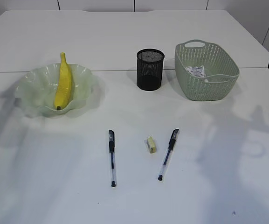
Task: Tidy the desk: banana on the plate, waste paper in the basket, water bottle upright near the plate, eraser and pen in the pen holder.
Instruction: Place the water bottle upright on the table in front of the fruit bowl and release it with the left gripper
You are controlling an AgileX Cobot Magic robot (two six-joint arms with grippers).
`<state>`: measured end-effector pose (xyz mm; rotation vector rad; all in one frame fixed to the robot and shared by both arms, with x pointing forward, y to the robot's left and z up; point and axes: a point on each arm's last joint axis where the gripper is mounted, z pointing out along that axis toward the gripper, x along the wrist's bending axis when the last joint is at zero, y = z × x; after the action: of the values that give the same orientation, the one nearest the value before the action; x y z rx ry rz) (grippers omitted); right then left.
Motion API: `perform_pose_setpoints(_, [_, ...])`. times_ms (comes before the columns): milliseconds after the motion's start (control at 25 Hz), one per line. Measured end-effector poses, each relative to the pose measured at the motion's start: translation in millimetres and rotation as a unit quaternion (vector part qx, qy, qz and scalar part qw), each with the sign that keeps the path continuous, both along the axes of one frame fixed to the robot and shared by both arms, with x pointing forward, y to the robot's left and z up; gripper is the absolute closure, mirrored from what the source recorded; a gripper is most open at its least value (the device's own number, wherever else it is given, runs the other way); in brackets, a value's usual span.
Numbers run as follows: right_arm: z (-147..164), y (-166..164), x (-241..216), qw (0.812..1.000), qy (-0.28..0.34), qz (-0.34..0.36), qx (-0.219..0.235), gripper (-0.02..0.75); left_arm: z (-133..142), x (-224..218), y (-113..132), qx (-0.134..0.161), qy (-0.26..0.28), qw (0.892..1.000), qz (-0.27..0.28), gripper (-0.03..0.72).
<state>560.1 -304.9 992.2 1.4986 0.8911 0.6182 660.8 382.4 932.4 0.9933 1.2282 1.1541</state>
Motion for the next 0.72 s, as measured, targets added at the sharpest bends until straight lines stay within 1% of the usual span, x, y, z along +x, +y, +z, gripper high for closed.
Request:
perform_pose_setpoints(240, [0.0,0.0,0.0,1.0,0.0,0.0,0.0,0.149,-25.9,0.8,0.2,-0.008,0.031,0.999,0.0,0.315])
perform_pose_setpoints(480, [1.2,-0.6,-0.2,1.0,-0.005,-0.003,-0.005,0.149,-38.6,0.9,0.3,-0.011,0.045,0.999,0.0,0.315])
perform_pose_setpoints(720, [2.3,0.1,0.4,1.0,-0.007,0.002,-0.012,0.148,-61.2,0.2,-0.2,-0.017,0.072,0.997,0.0,0.315])
